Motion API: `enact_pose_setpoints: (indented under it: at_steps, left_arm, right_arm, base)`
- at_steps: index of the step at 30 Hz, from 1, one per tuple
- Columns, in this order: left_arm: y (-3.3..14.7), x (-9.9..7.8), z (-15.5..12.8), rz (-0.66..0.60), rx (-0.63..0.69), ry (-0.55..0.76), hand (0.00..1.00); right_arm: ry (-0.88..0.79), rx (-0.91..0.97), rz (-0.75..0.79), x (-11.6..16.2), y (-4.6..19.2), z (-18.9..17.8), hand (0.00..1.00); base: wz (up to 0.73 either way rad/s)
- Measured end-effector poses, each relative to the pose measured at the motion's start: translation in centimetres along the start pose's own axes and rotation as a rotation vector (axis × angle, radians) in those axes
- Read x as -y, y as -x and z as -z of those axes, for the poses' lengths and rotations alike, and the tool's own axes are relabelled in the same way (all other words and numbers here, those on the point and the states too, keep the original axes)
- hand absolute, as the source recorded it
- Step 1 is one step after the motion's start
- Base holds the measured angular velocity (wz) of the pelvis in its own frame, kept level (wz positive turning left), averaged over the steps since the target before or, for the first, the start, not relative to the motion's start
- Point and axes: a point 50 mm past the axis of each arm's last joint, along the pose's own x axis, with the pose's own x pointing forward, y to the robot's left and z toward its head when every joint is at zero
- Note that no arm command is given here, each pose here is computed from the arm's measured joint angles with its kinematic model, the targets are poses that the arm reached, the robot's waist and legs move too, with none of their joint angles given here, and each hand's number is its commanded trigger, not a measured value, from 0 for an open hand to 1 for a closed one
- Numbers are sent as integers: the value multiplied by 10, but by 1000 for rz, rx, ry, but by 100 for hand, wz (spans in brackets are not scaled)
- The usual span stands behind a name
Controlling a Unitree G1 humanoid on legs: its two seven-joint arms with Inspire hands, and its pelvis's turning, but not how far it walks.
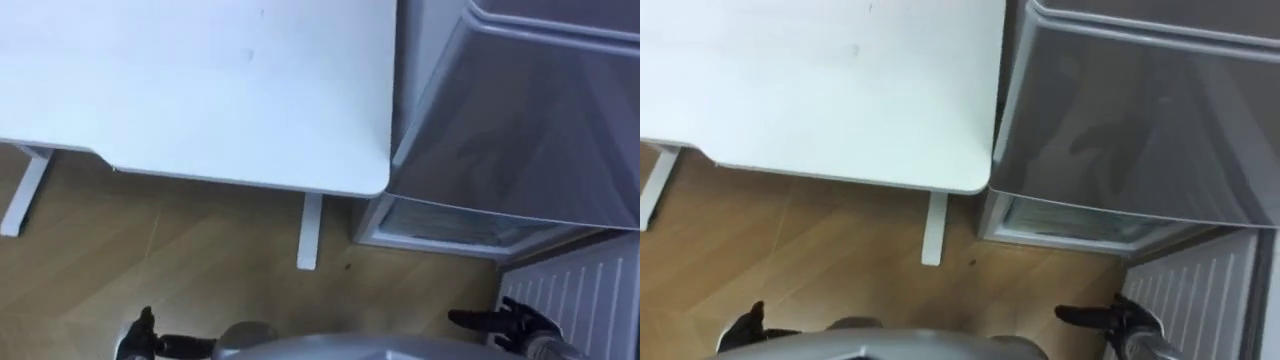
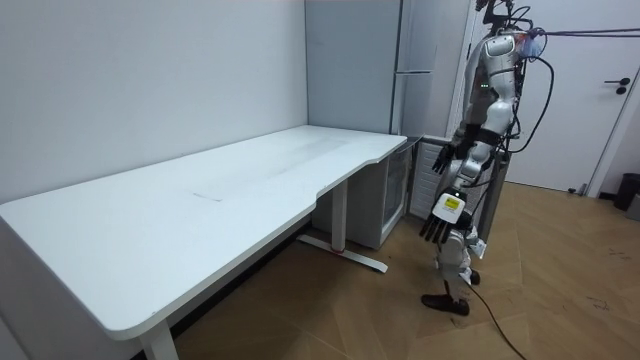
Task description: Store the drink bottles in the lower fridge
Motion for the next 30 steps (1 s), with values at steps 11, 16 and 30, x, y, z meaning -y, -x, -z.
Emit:
enact_pose_setpoints:
  at_steps: [11,16,30]
  left_arm:
    - [2,-12,10,-53,-25,48,0]
    - [0,-3,2,-34,-9,61,0]
    - [4,-2,13,-24,-33,62,0]
  right_arm:
    - [63,517,273,14,29,-104,0]
    - [38,747,354,13,56,-141,0]
    - [-41,940,501,28,90,-167,0]
  base:
    - [-25]
    - [-18]
    - [-2]
